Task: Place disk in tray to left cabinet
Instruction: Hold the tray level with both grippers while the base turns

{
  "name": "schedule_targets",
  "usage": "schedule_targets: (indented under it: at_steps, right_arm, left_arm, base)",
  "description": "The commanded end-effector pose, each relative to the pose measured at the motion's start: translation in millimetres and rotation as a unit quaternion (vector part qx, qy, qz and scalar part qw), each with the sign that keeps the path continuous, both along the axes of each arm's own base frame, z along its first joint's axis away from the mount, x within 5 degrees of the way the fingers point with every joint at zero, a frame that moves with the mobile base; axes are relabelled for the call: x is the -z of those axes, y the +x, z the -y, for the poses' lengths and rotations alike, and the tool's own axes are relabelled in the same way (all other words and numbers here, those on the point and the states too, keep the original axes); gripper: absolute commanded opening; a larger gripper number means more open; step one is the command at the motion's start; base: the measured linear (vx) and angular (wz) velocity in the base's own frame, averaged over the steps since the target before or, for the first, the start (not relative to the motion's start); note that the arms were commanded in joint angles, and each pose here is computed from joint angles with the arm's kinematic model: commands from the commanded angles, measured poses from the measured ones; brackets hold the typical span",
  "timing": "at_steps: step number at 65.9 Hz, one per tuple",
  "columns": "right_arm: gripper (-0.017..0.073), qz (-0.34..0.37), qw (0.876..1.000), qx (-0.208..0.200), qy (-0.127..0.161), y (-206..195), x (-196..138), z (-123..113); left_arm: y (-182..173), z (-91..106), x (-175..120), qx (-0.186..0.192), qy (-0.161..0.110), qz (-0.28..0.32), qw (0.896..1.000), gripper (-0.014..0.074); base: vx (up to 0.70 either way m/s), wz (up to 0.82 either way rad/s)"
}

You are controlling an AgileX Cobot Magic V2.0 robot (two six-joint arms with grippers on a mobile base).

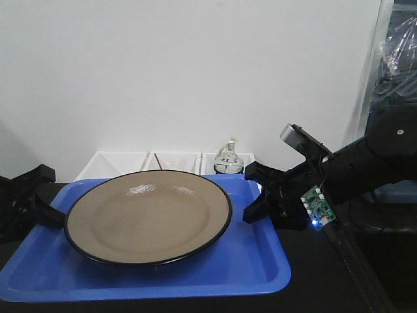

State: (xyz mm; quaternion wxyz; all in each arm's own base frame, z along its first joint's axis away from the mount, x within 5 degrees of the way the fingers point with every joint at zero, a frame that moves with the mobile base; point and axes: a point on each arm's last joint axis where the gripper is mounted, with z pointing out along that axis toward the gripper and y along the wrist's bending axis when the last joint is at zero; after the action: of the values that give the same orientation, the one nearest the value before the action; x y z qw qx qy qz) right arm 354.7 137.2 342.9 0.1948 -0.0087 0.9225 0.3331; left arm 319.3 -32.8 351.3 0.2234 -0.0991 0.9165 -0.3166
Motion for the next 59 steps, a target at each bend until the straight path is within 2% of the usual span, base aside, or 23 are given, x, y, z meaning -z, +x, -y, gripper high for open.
schedule_targets:
  at_steps: [1, 59]
  right_arm:
    - [-0.0004, 0.023, 0.992, -0.015, 0.127, -20.3, -48.2, -20.3]
    - [-0.0004, 0.023, 0.992, -0.015, 0.127, -20.2, -48.2, -20.3]
  left_arm:
    - [-12.2, 25.7, -37.5, 0.021, -0.117, 0.034, 0.992, -0.0001]
    - [-12.2, 25.7, -37.5, 0.021, -0.117, 0.034, 0.992, -0.0001]
  base:
    - [0.00, 0.00]
    - [0.00, 0.00]
